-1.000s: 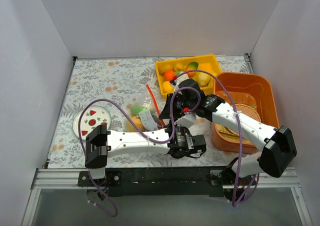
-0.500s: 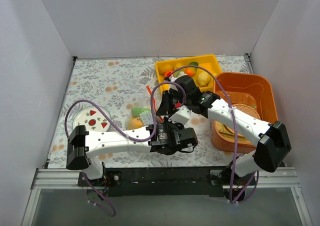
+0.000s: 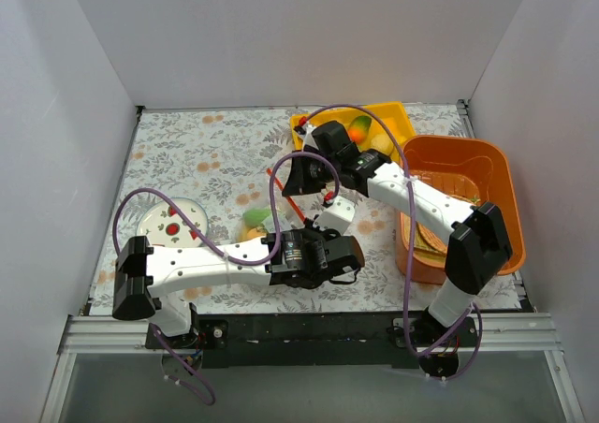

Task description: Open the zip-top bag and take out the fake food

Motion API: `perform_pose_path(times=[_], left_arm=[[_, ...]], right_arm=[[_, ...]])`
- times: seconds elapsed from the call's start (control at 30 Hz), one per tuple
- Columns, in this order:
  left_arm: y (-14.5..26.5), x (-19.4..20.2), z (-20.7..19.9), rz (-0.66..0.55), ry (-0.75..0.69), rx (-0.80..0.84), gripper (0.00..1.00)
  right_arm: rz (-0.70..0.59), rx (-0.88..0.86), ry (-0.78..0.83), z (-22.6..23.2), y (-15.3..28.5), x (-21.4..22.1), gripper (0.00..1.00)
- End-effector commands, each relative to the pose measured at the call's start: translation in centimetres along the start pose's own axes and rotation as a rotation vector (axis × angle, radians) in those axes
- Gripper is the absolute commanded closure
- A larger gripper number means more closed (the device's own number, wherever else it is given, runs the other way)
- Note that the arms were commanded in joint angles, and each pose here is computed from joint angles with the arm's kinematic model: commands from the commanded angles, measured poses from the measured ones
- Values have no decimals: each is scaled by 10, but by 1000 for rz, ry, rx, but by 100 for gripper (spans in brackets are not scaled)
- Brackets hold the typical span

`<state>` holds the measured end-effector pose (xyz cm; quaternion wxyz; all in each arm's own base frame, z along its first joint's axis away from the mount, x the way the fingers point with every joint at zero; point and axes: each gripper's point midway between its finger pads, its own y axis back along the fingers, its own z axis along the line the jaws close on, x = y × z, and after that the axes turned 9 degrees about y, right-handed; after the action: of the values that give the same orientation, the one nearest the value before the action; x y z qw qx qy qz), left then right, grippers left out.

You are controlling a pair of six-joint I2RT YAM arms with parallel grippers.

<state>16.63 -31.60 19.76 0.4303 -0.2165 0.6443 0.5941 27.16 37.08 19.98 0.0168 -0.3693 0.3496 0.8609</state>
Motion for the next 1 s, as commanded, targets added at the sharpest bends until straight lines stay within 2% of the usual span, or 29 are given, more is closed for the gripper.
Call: perform_pose_path(times=[0.0, 0.13, 0.6, 0.67, 0.77, 0.8, 0.87, 0.9, 0.97], left_arm=[[21, -13, -16, -20, 82, 125, 100], [24, -15, -14, -26, 98, 142, 100], [29, -16, -17, -24, 125, 188, 100], [28, -15, -18, -23, 126, 191, 100], [27, -16, -14, -34, 129, 172, 100], [27, -16, -13, -36, 139, 164, 100], [27, -19, -9, -43, 155, 141, 100], [26, -20, -6, -53, 156, 123, 100], [25, -21, -4, -57, 169, 108, 100]], right_arm=[[-130, 11, 76, -6, -3, -54, 97], [-162, -2, 79, -12, -4, -76, 96], [-179, -6, 77, -35, -15, -102, 92], [-171, -12, 80, -35, -17, -103, 87], [-163, -11, 92, -34, -15, -104, 74], [-167, -12, 100, -32, -11, -107, 65], [-162, 1, 113, -32, -3, -106, 55], [-157, 9, 114, -32, -1, -104, 47], [-159, 29, 114, -32, 12, -101, 43]])
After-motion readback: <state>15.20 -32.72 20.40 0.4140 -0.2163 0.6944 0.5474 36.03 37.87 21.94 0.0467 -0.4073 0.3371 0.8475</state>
